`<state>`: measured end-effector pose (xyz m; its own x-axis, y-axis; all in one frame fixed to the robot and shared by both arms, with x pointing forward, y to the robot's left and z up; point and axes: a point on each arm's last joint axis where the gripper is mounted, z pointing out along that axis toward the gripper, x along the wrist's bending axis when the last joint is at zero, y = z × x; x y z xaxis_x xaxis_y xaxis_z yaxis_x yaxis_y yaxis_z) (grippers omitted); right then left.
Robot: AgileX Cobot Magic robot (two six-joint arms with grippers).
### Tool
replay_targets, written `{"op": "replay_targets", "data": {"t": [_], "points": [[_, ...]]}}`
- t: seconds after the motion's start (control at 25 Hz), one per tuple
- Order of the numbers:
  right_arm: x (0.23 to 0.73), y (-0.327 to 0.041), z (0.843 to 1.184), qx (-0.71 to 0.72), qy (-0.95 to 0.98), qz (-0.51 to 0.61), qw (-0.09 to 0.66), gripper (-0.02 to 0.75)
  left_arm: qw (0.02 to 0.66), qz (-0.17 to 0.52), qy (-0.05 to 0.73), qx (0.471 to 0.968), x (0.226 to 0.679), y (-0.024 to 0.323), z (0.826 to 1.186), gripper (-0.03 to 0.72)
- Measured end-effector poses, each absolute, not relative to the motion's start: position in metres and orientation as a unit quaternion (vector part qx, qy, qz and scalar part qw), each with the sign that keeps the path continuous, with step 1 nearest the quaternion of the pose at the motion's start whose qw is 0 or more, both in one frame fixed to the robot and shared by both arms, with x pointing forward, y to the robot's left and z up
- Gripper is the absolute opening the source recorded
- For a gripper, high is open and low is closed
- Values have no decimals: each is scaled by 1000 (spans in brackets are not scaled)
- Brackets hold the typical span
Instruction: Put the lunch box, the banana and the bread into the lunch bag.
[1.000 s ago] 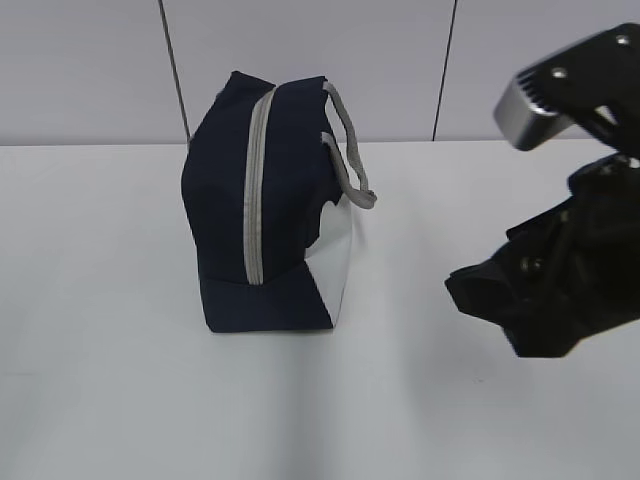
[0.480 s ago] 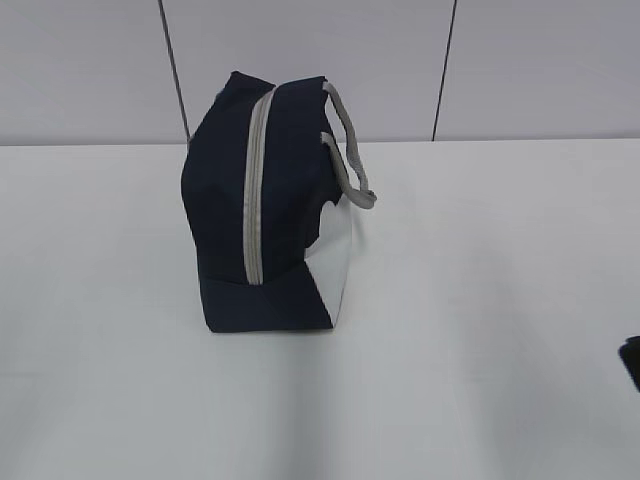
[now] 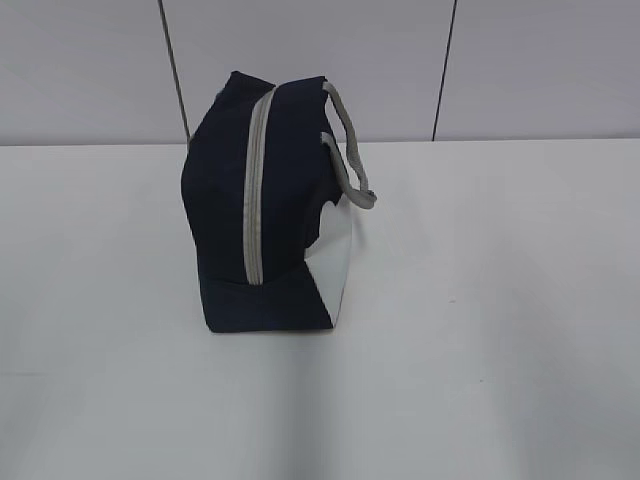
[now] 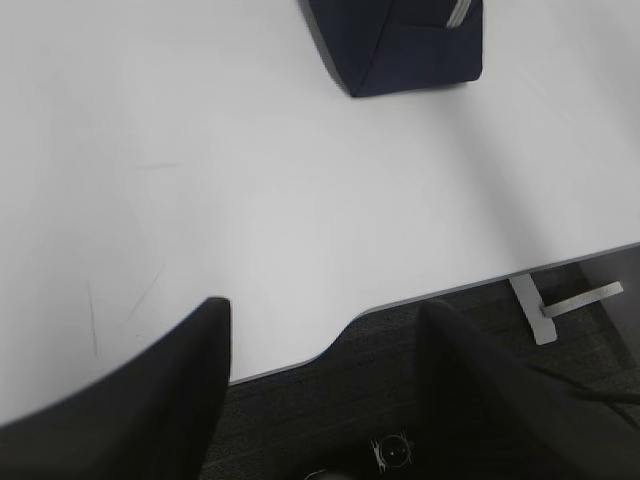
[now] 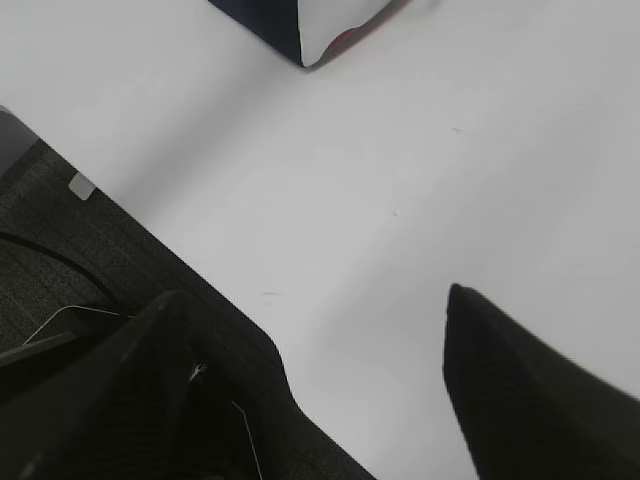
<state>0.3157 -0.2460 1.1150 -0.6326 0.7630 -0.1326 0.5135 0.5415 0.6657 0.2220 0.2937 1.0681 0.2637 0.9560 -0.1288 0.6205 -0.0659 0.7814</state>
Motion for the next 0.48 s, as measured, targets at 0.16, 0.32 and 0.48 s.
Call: {"op": "replay_targets", "data": {"t": [0.16, 0.32, 0.48], "points": [[316, -246, 1115, 374, 853, 298, 210, 584, 383, 218, 566, 696, 222, 294, 1068, 414], [316, -246, 1115, 374, 853, 298, 210, 584, 383, 218, 566, 696, 222, 294, 1068, 414], [317, -247, 1115, 381, 850, 296, 212, 584, 383, 218, 566, 696, 222, 294, 1068, 414]]}}
